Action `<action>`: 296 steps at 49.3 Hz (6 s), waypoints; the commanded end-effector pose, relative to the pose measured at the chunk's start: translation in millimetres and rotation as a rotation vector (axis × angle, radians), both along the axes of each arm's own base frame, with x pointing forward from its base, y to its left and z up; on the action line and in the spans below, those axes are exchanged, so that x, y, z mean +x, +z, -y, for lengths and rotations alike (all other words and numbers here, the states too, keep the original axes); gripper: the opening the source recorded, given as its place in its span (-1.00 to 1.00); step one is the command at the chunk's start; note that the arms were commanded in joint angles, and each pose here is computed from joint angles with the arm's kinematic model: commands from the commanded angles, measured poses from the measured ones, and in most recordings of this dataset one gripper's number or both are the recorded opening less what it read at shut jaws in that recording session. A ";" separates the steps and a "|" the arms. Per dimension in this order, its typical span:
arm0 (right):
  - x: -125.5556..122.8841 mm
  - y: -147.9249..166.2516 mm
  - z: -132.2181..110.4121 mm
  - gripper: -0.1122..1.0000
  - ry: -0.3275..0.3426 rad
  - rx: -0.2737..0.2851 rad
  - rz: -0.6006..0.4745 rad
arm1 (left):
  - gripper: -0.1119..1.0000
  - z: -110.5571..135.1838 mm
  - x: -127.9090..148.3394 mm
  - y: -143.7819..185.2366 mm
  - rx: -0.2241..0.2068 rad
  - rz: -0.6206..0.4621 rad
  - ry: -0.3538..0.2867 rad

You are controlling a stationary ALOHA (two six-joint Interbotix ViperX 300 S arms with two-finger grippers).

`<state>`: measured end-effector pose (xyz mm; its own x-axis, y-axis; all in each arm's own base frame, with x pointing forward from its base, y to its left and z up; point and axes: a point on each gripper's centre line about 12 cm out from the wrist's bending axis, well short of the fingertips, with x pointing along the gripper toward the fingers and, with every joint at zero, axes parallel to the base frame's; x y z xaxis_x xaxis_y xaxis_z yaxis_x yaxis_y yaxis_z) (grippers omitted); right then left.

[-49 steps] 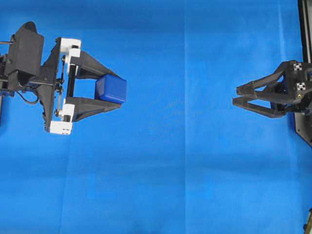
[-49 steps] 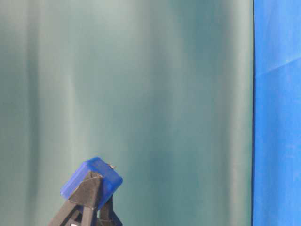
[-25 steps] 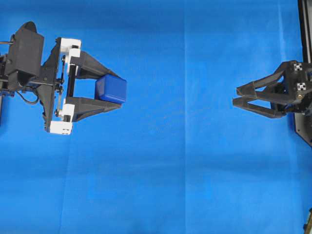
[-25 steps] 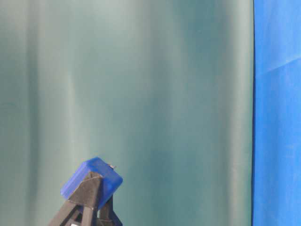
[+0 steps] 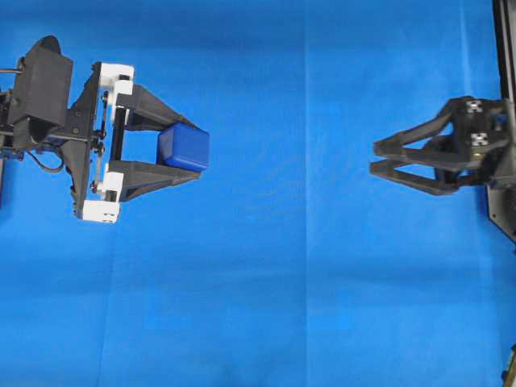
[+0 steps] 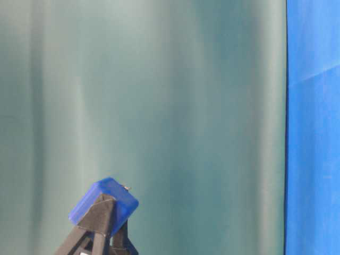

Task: Handover the blue block to the right arm after grasping it with the left arm, then place it in the designated position.
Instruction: 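Move the open right gripper toward the cube held by the left gripper, then close the right gripper on the cube's exposed side, then open the left gripper and pull the cube away with the right gripper, then carry the cube with the right gripper and rotate it downward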

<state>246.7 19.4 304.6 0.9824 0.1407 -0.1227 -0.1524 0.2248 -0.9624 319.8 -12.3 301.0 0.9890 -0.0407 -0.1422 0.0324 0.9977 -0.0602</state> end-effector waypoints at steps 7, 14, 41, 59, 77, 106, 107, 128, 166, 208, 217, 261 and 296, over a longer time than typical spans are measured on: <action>31.5 20.7 -0.4 0.90 0.001 0.009 0.012 | 0.07 -0.5 -1.0 10.0 -0.006 0.035 0.002; 59.8 25.9 0.9 0.90 -0.005 0.010 -0.005 | 0.07 -0.5 -0.9 10.6 -0.006 0.037 0.002; 165.1 28.7 7.6 0.90 -0.029 0.023 -0.043 | 0.07 -0.4 2.2 9.7 -0.004 0.032 0.002; 189.7 26.1 9.0 0.90 -0.039 0.051 -0.047 | 0.07 -2.9 3.1 11.1 -0.001 0.035 0.009; 190.5 24.1 10.4 0.71 -0.056 0.049 -0.063 | 0.07 -4.9 3.4 10.6 -0.001 0.034 0.015; 190.3 21.1 16.5 0.14 -0.097 0.056 -0.092 | 0.07 -4.9 3.0 10.5 0.005 0.034 0.015; 190.5 19.8 16.5 0.14 -0.097 0.056 -0.096 | 0.07 -4.9 3.2 11.1 0.005 0.035 0.015; 189.9 19.1 17.3 0.14 -0.106 0.063 -0.102 | 0.08 -5.3 3.3 13.3 0.001 0.058 0.016; 178.2 18.1 17.9 0.09 -0.113 0.061 -0.111 | 0.87 -6.8 1.0 14.1 -0.002 0.074 0.021; 78.3 23.0 22.9 0.05 -0.182 0.123 -0.118 | 0.87 -6.8 0.2 12.7 -0.005 0.060 0.021; 78.4 22.0 22.9 0.04 -0.186 0.131 -0.124 | 0.87 -6.8 0.2 12.7 -0.005 0.060 0.021; 74.5 10.6 19.8 0.02 -0.439 1.039 -0.253 | 0.87 -6.8 2.1 12.1 0.004 0.057 0.020; 72.9 9.5 22.9 0.02 -0.543 1.244 -0.269 | 0.87 -6.8 2.3 12.7 0.004 0.058 0.020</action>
<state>318.1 -4.8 297.7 0.8961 -0.0983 -0.4329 0.0840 0.9951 -0.0521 321.0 -5.9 303.8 0.9933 -0.0213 -0.1133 0.0150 0.9983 -0.0559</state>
